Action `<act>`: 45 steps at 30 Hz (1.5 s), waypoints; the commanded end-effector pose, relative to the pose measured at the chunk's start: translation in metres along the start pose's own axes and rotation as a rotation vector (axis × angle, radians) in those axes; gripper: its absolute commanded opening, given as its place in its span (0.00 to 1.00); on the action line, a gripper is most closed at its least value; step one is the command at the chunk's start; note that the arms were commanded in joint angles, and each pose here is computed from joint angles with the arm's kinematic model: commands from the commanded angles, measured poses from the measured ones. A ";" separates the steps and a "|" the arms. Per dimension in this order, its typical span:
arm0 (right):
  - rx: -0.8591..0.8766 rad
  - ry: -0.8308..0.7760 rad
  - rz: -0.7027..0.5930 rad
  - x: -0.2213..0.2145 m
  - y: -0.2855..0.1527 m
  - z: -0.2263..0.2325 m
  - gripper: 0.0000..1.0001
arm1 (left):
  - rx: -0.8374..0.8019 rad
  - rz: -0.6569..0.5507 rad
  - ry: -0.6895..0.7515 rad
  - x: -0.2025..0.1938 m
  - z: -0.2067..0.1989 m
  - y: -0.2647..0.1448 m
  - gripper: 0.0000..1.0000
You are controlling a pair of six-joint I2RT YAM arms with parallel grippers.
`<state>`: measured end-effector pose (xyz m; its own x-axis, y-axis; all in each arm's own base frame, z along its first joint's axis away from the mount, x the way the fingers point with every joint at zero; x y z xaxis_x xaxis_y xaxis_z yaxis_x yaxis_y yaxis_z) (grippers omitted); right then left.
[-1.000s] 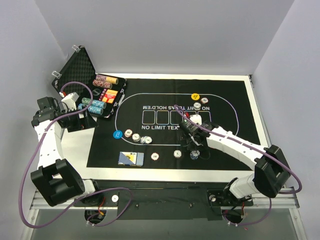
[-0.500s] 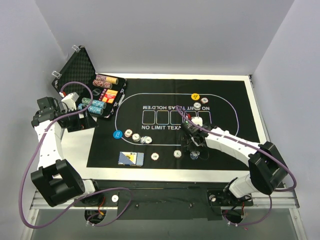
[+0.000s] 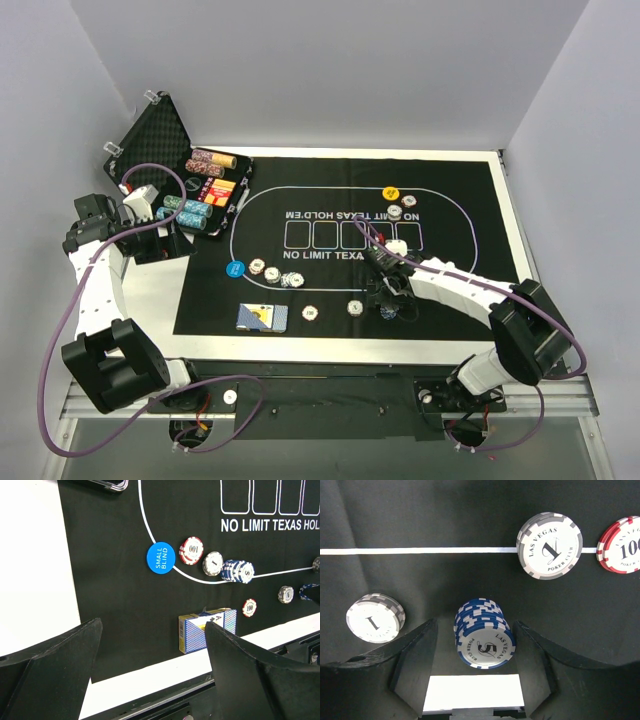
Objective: Distribute texas hold em gaming equipment
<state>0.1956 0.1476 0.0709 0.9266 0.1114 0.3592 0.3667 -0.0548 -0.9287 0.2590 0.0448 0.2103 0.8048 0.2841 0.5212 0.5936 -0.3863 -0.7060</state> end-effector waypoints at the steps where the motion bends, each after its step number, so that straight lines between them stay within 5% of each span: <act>1: -0.023 0.016 0.027 -0.008 0.004 -0.007 0.54 | -0.006 -0.036 0.038 0.008 -0.003 -0.007 0.95; 31: 0.041 0.095 -0.005 0.005 -0.015 -0.015 0.32 | -0.002 -0.032 0.035 0.006 -0.001 -0.005 0.95; 39: 0.055 0.235 -0.075 0.082 -0.031 -0.041 0.29 | -0.002 -0.031 0.030 0.006 0.000 -0.003 0.95; 45: 0.000 0.354 -0.064 0.149 0.000 -0.073 0.27 | -0.005 -0.028 0.027 0.007 0.001 -0.002 0.95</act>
<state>0.3095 0.1066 0.1367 0.8641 -0.2083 0.4582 0.4637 -0.0247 -0.8856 0.2591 0.0451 0.2099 0.8055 0.2842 0.5200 0.5926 -0.3847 -0.7077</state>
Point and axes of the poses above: each gripper's point midway between its finger pads, its own y axis out along the fingers, its own z axis along the line the jaws close on, x = y × z, the point moved 5 cm from there along -y, back along the fingers, and after that the axes turned 6 degrees about -y, right-handed, at the moved point
